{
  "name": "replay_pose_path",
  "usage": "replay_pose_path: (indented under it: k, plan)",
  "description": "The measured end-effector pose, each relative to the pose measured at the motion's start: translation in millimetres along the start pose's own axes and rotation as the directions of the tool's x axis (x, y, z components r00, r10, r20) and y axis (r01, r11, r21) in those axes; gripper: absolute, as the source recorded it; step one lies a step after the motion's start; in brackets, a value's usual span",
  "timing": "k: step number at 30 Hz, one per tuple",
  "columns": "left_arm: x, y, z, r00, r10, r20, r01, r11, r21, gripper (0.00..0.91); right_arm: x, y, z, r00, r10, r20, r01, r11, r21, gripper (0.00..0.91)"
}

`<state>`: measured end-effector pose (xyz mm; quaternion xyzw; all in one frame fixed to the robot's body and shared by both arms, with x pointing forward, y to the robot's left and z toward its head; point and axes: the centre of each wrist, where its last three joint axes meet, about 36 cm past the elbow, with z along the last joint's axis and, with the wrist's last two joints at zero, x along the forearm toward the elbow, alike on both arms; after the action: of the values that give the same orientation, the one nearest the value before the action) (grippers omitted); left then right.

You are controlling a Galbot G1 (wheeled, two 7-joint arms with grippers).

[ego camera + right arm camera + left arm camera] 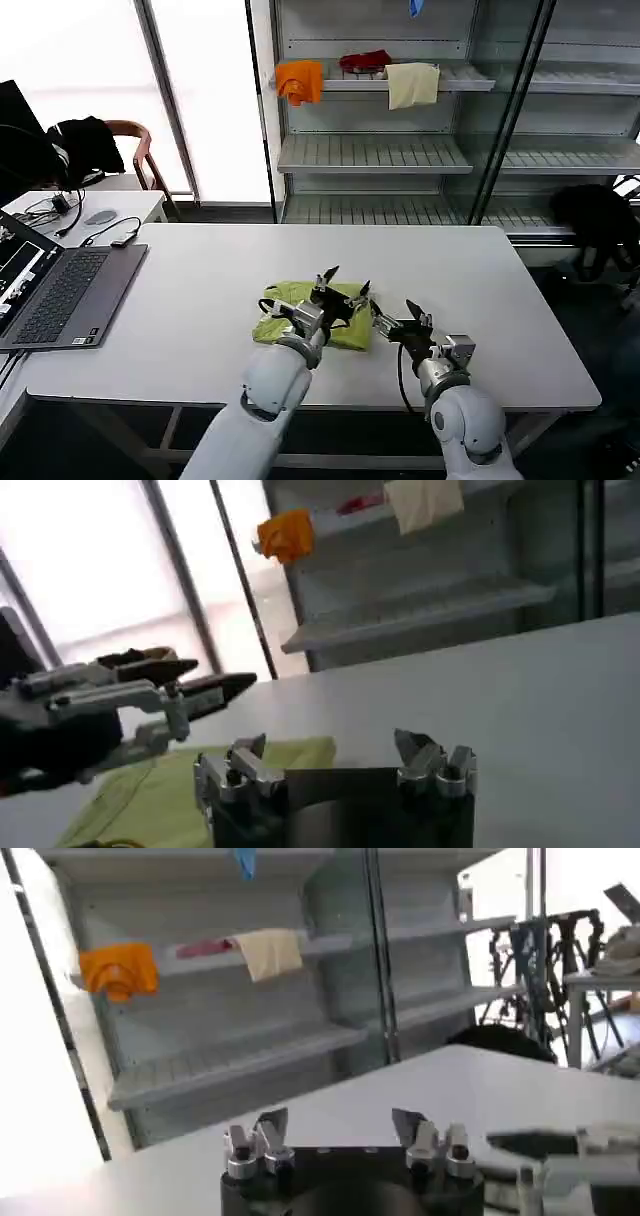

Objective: Fold and organize the clothes.

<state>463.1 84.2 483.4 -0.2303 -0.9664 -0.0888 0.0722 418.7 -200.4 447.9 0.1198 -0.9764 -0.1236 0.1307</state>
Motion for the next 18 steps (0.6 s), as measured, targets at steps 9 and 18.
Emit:
replay_pose_path:
  k: [9, 18]
  plan:
    - [29, 67, 11, 0.994, -0.109, 0.011, 0.109, 0.994, 0.021, 0.907, -22, 16, 16, 0.997, 0.005, -0.075, -0.01, 0.998, -0.061, 0.907]
    - [69, 129, 33, 0.974, -0.226, -0.036, 0.228, 0.971, 0.071, 0.907, -33, 24, 30, 0.991, 0.017, -0.133, -0.027, 0.997, -0.074, 0.0]
